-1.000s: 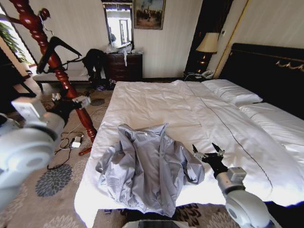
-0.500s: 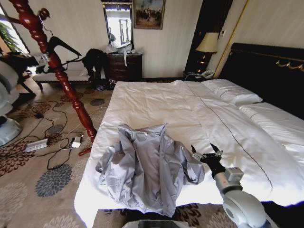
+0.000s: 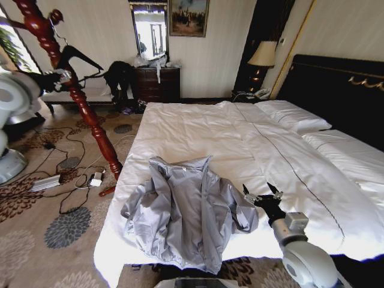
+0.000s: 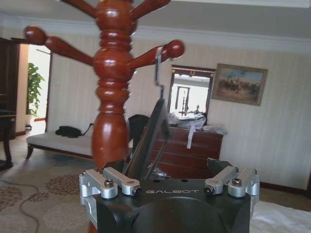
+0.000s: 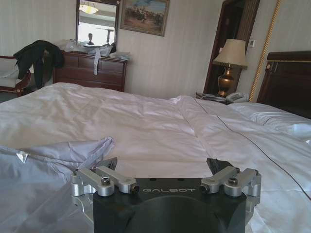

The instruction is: Pick up the clothes from the bed and hang them on the clothes hanger.

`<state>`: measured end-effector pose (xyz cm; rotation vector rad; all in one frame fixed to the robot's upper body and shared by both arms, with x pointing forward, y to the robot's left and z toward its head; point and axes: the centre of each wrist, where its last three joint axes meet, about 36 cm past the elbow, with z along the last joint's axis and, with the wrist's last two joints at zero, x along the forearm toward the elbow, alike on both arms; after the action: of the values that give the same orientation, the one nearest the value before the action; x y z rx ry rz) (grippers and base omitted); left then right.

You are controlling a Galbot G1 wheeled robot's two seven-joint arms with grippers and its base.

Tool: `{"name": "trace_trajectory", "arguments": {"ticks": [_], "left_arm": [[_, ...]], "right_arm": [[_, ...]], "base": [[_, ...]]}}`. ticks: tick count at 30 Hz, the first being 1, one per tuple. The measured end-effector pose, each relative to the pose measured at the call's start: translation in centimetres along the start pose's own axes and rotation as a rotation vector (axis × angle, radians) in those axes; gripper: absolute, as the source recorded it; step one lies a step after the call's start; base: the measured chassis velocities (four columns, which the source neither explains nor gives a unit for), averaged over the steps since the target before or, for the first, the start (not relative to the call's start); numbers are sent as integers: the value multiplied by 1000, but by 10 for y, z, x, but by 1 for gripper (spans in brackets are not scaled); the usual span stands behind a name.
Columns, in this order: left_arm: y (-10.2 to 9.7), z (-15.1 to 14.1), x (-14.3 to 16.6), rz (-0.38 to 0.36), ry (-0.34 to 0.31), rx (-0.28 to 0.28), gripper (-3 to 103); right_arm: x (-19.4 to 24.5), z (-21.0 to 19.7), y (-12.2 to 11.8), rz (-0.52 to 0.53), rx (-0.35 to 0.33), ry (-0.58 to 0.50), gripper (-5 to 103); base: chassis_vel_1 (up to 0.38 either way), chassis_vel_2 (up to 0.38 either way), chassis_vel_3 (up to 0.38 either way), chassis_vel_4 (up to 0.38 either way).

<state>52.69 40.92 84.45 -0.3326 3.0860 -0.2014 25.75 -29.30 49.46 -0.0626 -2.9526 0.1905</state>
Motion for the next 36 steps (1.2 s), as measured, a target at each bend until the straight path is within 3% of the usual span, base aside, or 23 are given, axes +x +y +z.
{"name": "trace_trajectory", "arguments": {"ticks": [2, 10, 16, 18, 27, 33, 36], "left_arm": [[-13, -11, -5, 14, -18, -12, 96], [-22, -45, -23, -20, -21, -21, 100], [-35, -76, -47, -92, 39, -23, 101], [-42, -89, -61, -145, 80, -29, 97], [-53, -100, -89, -207, 148, -12, 84], [-63, -91, -118, -219, 201, 7, 89], [-64, -87, -125, -227, 210, 5, 84]], "right_arm": [[-1, 2, -2, 8, 2, 6, 100], [-9, 8, -5, 16, 4, 13, 100], [-12, 12, -2, 12, -6, 20, 100], [-12, 13, -2, 14, -4, 21, 100], [-10, 14, -5, 21, 7, 23, 100], [-8, 12, -6, 21, 10, 17, 100], [-6, 12, -6, 27, 6, 18, 100]], "base": [[0, 0, 0, 0], [0, 0, 0, 0], [0, 0, 0, 0], [0, 0, 0, 0], [0, 0, 0, 0], [0, 0, 0, 0], [0, 0, 0, 0]]}}
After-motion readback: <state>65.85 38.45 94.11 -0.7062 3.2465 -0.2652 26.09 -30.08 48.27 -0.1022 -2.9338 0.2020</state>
